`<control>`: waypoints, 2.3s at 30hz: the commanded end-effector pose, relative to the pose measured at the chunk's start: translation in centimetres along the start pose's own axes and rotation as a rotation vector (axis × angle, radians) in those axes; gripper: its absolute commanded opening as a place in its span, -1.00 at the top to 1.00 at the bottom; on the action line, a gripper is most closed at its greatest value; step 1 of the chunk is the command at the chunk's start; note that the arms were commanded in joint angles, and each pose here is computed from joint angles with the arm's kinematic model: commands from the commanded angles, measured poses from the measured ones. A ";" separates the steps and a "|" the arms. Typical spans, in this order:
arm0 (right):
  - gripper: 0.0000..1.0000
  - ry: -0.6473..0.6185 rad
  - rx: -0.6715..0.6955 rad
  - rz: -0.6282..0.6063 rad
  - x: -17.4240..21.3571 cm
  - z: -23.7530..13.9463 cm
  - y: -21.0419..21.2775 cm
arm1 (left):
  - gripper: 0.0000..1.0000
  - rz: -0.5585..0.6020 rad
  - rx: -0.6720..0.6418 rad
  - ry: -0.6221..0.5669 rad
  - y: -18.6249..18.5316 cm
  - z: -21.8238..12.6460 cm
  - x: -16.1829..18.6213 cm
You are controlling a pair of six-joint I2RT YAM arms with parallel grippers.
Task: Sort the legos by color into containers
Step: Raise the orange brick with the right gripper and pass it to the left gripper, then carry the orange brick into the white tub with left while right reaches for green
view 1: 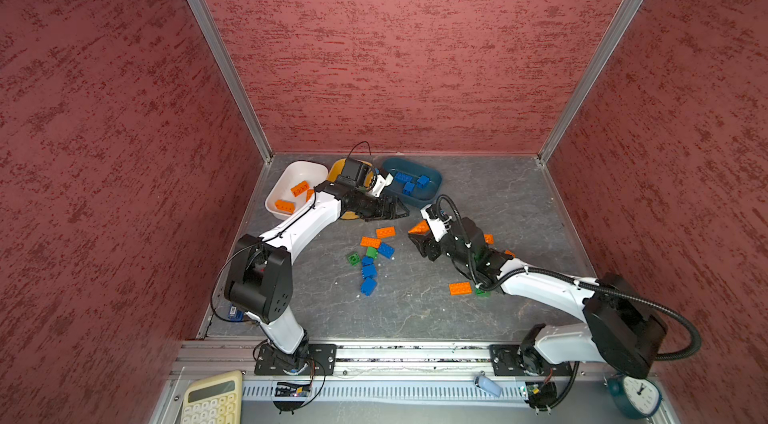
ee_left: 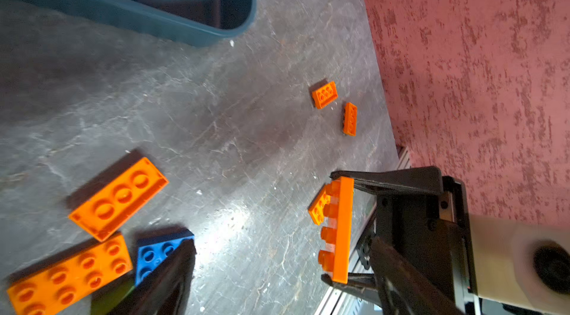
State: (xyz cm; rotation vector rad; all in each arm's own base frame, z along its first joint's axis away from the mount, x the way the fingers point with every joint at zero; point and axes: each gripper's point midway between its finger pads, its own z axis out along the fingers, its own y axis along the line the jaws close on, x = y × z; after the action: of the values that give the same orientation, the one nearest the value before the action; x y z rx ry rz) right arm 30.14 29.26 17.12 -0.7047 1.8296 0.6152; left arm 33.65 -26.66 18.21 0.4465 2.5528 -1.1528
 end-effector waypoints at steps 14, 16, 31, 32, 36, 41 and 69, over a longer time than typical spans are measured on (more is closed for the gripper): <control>-0.01 -0.141 -0.165 -0.122 -4.4 0.8 3.2 | 0.35 0.158 0.148 0.126 -4.7 0.7 3.7; -0.01 -0.138 -0.175 -0.117 -4.5 0.9 3.4 | 0.50 0.172 0.161 0.130 -4.9 0.4 4.0; -0.98 -0.012 -0.144 0.006 -3.0 1.8 2.7 | 1.00 0.101 -0.010 -0.038 -0.1 -1.6 0.0; -0.98 -0.005 -0.131 0.024 -2.8 1.9 2.5 | 1.00 0.080 -0.037 -0.066 0.8 -2.1 -0.5; -0.98 0.011 -0.004 0.126 -2.4 2.1 0.3 | 1.00 -0.041 -0.186 -0.195 5.9 -4.8 -2.9; -0.98 0.000 0.188 0.229 -1.4 1.8 -3.0 | 1.00 -0.226 -0.401 -0.366 12.9 -9.6 -4.8; -0.94 0.261 0.616 0.578 8.6 -9.2 -8.3 | 1.00 -0.736 -0.750 -0.638 35.4 -21.5 -11.0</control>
State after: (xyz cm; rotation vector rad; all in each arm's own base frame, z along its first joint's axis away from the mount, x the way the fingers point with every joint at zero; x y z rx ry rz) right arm 29.82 16.98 13.44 0.1083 2.2020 0.2908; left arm 54.49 9.36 13.35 -0.9037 2.2953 -0.3712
